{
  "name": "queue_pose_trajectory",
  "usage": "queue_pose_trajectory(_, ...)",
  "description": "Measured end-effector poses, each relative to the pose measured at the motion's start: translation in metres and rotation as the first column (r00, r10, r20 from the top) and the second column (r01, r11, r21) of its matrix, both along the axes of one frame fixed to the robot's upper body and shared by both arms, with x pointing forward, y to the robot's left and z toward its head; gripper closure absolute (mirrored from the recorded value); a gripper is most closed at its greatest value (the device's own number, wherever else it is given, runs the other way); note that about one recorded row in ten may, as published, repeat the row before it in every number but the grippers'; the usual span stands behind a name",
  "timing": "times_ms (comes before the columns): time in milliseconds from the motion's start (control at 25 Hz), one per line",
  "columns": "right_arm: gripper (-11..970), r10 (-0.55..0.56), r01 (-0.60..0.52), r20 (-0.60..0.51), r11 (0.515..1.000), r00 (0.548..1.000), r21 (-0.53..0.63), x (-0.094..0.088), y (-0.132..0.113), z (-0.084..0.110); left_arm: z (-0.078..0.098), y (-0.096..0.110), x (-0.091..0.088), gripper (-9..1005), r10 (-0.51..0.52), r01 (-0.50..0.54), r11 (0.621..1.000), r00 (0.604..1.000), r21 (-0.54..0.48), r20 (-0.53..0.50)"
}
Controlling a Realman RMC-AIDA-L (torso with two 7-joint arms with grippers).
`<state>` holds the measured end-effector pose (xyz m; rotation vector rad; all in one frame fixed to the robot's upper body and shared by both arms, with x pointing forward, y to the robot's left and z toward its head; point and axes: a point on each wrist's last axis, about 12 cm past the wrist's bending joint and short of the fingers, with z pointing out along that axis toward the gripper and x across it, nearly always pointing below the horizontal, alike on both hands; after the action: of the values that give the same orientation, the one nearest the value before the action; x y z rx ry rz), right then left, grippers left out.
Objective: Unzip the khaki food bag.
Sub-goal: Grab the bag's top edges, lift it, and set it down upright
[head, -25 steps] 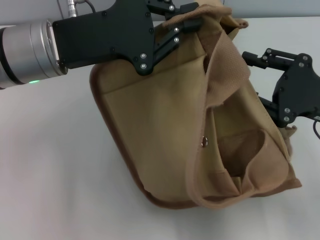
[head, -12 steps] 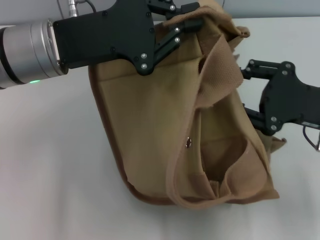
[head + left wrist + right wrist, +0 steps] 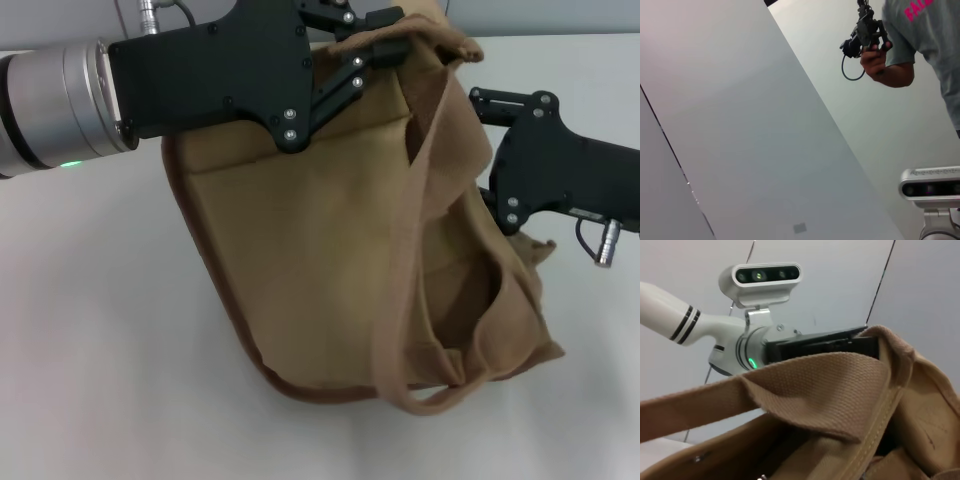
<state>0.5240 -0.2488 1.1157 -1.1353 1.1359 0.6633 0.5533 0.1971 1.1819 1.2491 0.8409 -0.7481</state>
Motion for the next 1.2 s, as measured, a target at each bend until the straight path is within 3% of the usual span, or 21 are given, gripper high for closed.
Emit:
queue_pose_trajectory(440, 495, 0.014, -0.014, -0.005, 0.999, 1.000, -0.049, 0.009, 0.019, -0.003, 0.000, 0.000, 0.000, 899, -0.003, 0.003, 1.000, 1.000, 0.000, 0.000)
queue_pose_trajectory(800, 627, 0.085, -0.086, -0.011, 0.994, 0.996, -0.071, 0.002, 0.025, -0.004, 0.001, 0.000, 0.001, 899, -0.004, 0.004, 1.000, 1.000, 0.001, 0.003)
queue_pose_trajectory(1200, 591, 0.108, -0.109, -0.021, 0.992, 0.994, -0.070, 0.000, 0.025, -0.004, 0.002, -0.001, 0.001, 899, -0.007, 0.007, 1.000, 1.000, 0.001, 0.004)
